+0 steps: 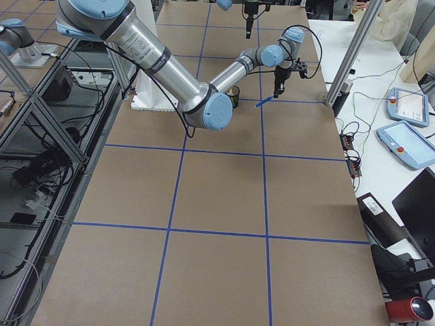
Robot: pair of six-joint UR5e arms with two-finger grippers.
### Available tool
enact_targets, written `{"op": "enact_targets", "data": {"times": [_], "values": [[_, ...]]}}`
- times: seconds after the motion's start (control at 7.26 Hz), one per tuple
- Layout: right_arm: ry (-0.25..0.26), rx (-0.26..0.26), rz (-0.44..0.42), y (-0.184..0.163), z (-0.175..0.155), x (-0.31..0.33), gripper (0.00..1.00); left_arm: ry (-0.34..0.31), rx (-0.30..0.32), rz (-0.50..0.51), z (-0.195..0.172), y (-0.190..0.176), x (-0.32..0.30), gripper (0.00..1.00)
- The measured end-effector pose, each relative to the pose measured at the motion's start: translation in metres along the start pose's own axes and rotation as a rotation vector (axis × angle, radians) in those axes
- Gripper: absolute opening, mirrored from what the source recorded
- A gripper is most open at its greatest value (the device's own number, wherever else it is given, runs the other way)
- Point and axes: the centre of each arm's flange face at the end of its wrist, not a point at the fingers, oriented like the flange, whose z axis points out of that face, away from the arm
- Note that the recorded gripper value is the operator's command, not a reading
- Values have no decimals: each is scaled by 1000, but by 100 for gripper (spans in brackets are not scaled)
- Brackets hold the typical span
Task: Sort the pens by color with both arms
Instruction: 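Stand the blue marker on the table beyond the cup while the left arm approaches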
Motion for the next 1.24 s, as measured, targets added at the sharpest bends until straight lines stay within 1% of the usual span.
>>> {"op": "enact_targets", "data": {"times": [0.14,0.28,0.41,0.55,0.69,0.83,0.96,1.24], "values": [[6,-31,37,5,16,-9,18,1,3,-13,8,-3,18,100],[9,-51,56,14,31,-19,19,2,3,-17,13,-4,28,100],[11,-62,61,21,46,-27,19,2,2,-19,15,-5,32,100],[8,-65,61,25,59,-31,23,1,1,-20,17,-6,34,100],[2,-60,66,27,65,-33,45,1,0,-21,17,-7,35,100],[-3,-53,66,27,67,-34,83,2,0,-20,18,-7,36,100],[-8,-33,58,26,65,-36,98,2,-2,-18,19,-7,37,100],[-26,21,23,24,49,-38,99,8,-13,-1,26,-2,43,100]]}}
